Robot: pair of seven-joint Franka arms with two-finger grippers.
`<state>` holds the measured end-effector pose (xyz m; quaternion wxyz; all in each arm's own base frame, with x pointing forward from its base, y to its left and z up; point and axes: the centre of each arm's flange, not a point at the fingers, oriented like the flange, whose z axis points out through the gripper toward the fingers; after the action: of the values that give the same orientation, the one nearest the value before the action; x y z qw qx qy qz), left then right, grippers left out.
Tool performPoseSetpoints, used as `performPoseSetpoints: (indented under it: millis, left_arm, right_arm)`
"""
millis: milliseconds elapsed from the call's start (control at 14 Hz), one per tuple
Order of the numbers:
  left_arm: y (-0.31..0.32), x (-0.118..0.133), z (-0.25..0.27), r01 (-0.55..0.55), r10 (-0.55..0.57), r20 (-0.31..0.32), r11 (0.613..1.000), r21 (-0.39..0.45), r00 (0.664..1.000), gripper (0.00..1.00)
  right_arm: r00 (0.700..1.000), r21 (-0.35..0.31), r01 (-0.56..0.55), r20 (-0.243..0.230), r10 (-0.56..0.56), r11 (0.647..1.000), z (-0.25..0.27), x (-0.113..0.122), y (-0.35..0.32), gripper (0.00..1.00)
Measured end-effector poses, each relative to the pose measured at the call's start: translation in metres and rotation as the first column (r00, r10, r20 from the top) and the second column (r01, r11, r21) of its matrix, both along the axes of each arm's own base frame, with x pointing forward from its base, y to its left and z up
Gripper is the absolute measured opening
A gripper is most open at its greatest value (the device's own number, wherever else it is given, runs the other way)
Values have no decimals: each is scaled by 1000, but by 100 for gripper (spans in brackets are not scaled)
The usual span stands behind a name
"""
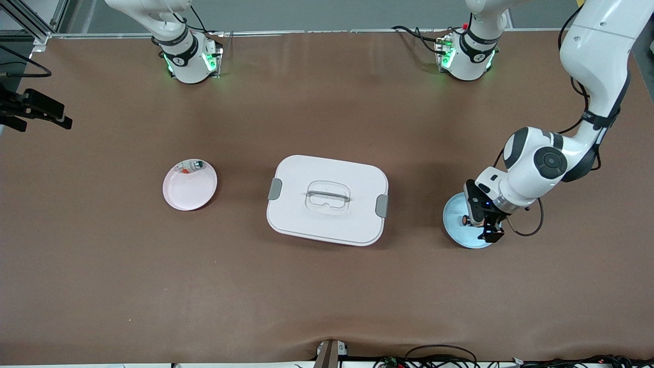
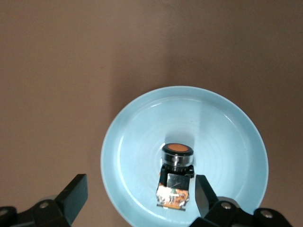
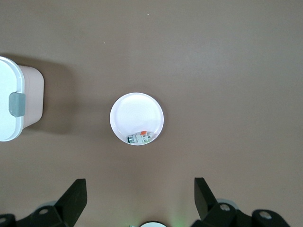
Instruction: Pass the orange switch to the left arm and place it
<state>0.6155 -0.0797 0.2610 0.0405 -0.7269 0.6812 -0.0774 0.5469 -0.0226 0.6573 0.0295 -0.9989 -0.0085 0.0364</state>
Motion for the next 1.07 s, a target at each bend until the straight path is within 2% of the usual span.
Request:
performPoseSetpoints:
  millis: [215,358,430,573,716,859,1002,1074]
  left_arm:
    - [-6,5,52,-197,197,-11,980,-23,980,100]
    - [-6,6,89,-374,373,-40,927,-37,927,100]
    - [-6,5,108,-474,472,-48,880,-40,880,100]
    - [-7,-1,142,-661,659,-62,749,-38,750,100]
    - [-8,-7,172,-800,798,-69,599,-28,599,100]
    - [-6,-11,195,-886,884,-74,463,-7,462,100]
    - [-2,-19,217,-952,951,-76,303,42,299,100]
    - [0,-23,230,-969,970,-69,238,69,233,100]
  right_arm:
    - [1000,-1,2,0,-2,1000,-1,0,-1,100]
    - [1000,-4,9,0,-9,1000,-1,0,-4,100]
    - [1000,-4,15,0,-15,1000,-1,0,-7,100]
    - [1000,-5,26,1,-26,1000,0,-1,-13,100]
    - [999,-6,30,13,-30,1000,0,1,-14,100]
    - [998,-8,62,18,-62,998,1,1,-15,100]
    - [994,-10,108,17,-108,994,1,2,-14,100]
    - [993,-11,119,17,-118,993,1,2,-14,100]
